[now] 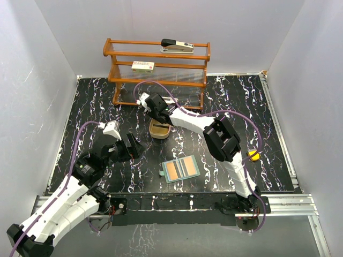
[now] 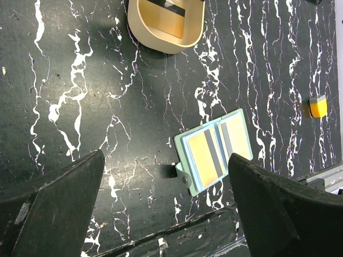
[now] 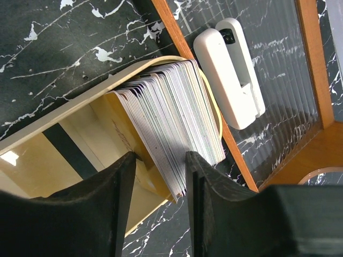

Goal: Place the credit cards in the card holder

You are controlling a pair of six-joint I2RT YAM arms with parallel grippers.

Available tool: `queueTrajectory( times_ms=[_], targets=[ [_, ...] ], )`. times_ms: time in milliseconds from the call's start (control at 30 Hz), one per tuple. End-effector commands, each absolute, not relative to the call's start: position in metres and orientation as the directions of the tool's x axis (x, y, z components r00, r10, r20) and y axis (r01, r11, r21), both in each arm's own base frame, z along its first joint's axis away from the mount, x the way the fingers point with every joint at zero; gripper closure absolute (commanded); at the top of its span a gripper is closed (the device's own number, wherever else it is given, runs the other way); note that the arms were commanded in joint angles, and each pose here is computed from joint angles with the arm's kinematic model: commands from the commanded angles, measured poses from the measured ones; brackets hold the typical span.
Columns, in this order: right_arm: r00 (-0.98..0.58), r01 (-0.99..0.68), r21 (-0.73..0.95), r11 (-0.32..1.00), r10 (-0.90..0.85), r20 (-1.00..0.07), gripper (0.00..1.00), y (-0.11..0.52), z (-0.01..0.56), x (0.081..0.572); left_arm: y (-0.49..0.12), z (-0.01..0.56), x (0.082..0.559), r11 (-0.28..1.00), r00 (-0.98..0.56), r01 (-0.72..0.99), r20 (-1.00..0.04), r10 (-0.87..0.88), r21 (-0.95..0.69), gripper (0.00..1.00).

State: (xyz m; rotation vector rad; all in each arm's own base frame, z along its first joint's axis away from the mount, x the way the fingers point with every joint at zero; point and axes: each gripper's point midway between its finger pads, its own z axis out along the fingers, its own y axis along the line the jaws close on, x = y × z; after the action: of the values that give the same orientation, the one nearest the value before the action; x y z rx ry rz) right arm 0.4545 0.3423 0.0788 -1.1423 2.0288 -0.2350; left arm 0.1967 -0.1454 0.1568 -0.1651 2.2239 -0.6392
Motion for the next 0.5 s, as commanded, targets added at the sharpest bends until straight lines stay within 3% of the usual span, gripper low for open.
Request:
queueTrajectory(
  times_ms=[0,467],
  targets=[
    [-0.268,-0.592,-0.514,0.621,-0.753,-0.601,0.63,0.3492,0.1043,0.4772,-0.1411,0.1506,0.1960,0.875,-0.676,0.075,-0.669,-0.307,-0.477,0.01],
    [-0.289,-0.578,-0.494,0.649,-0.730,-0.619,0.66,0.3472,0.1093,0.4792,-0.1425,0.1479,0.1958,0.873,-0.682,0.075,-0.664,-0.308,-0.482,0.02]
  ],
)
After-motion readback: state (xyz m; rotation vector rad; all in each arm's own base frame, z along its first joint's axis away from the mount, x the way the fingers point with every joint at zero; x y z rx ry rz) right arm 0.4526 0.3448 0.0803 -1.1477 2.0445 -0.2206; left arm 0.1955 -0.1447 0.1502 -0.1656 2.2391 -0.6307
